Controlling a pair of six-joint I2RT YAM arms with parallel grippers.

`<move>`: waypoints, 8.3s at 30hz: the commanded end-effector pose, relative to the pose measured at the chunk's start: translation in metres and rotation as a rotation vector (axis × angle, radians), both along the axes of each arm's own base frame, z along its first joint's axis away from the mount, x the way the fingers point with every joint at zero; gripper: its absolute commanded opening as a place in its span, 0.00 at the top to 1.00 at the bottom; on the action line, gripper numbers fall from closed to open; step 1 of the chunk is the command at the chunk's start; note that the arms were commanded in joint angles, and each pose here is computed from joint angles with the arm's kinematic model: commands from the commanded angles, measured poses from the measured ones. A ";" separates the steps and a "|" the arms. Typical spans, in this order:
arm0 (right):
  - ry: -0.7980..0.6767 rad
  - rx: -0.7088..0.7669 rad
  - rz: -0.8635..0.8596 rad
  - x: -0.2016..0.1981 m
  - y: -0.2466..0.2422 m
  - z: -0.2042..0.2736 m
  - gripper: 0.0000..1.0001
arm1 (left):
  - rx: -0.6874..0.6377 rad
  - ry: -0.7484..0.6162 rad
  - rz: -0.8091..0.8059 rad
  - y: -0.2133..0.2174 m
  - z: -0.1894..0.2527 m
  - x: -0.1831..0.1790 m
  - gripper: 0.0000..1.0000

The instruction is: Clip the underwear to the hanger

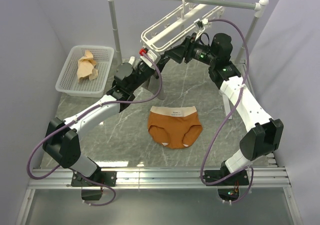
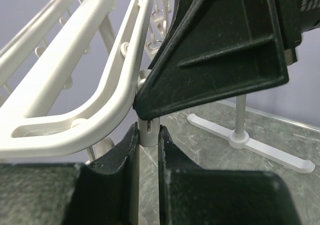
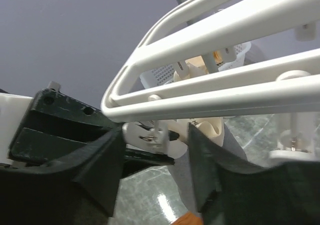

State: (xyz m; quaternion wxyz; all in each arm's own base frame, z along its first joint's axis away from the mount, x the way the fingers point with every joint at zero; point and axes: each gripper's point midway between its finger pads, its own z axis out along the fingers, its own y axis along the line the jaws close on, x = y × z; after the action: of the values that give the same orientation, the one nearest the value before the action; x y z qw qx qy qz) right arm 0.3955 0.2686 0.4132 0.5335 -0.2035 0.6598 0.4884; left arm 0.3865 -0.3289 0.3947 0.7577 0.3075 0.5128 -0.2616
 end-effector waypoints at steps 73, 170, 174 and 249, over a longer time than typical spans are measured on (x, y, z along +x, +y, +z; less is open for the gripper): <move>-0.142 -0.033 -0.054 -0.015 -0.013 0.028 1.00 | 0.603 1.057 0.206 -0.013 -0.388 -0.056 0.88; -0.141 -0.038 -0.040 -0.025 -0.030 0.019 1.00 | 0.182 0.242 -0.086 -0.016 -0.061 -0.041 1.00; -0.131 -0.042 -0.049 -0.024 -0.030 0.018 1.00 | 0.162 0.231 -0.049 -0.014 -0.049 -0.033 1.00; -0.059 -0.069 -0.055 -0.021 -0.014 0.001 0.70 | 0.041 0.181 0.015 -0.034 0.019 0.000 0.99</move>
State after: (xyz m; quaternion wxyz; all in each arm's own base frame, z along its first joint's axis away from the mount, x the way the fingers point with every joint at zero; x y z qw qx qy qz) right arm 0.3899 0.2438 0.4180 0.5906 -0.2036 0.6562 0.4232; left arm 0.3912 -0.3606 0.3597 0.6616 0.3167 0.6324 -0.2491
